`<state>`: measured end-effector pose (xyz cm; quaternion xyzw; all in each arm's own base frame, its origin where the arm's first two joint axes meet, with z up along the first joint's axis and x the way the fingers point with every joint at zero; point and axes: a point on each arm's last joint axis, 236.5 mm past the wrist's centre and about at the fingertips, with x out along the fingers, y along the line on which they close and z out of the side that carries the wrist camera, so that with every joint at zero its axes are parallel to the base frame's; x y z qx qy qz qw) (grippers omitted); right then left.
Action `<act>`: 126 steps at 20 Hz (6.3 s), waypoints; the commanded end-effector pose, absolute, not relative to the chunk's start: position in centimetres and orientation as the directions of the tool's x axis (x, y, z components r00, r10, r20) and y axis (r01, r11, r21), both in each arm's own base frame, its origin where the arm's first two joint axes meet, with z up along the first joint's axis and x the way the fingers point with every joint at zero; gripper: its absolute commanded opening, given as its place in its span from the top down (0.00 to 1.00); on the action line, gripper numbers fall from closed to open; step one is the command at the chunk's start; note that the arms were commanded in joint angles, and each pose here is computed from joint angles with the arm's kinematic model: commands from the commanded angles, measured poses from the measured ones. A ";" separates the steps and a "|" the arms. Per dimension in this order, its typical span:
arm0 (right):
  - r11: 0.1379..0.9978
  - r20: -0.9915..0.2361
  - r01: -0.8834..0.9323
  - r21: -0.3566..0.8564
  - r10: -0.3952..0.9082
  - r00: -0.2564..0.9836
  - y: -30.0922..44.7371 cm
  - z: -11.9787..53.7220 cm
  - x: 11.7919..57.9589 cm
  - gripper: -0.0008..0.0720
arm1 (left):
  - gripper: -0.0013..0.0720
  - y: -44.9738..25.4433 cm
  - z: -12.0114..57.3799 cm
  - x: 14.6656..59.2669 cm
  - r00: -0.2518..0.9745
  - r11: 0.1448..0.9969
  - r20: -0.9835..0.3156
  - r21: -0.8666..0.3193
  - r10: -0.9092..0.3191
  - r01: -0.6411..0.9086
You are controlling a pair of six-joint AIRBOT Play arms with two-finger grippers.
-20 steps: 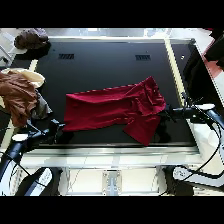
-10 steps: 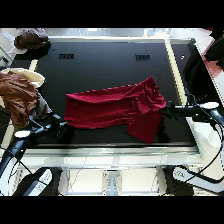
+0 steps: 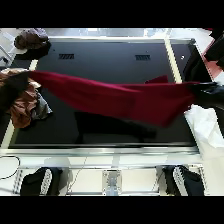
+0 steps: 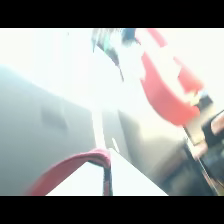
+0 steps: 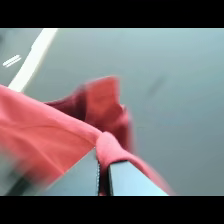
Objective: Fold the shirts.
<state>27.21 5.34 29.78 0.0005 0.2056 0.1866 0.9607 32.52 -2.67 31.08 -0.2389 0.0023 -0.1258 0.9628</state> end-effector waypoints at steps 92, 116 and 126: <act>0.761 -0.779 0.268 0.591 0.624 -0.056 11.0 -9.7 17.6 0.40 | 0.11 3.3 1.0 28.2 0.588 0.784 -0.809 -0.356 0.013 -0.509; 0.757 -0.775 0.234 0.609 0.632 -0.028 11.6 -9.6 18.3 0.96 | 0.17 -0.6 -6.5 23.7 0.433 0.486 -0.890 -0.445 -0.144 -0.752; 0.756 -0.772 0.234 0.612 0.635 -0.033 11.7 -9.5 18.2 0.96 | 0.26 0.2 -9.9 25.8 0.483 0.354 -0.868 -0.491 -0.119 -0.796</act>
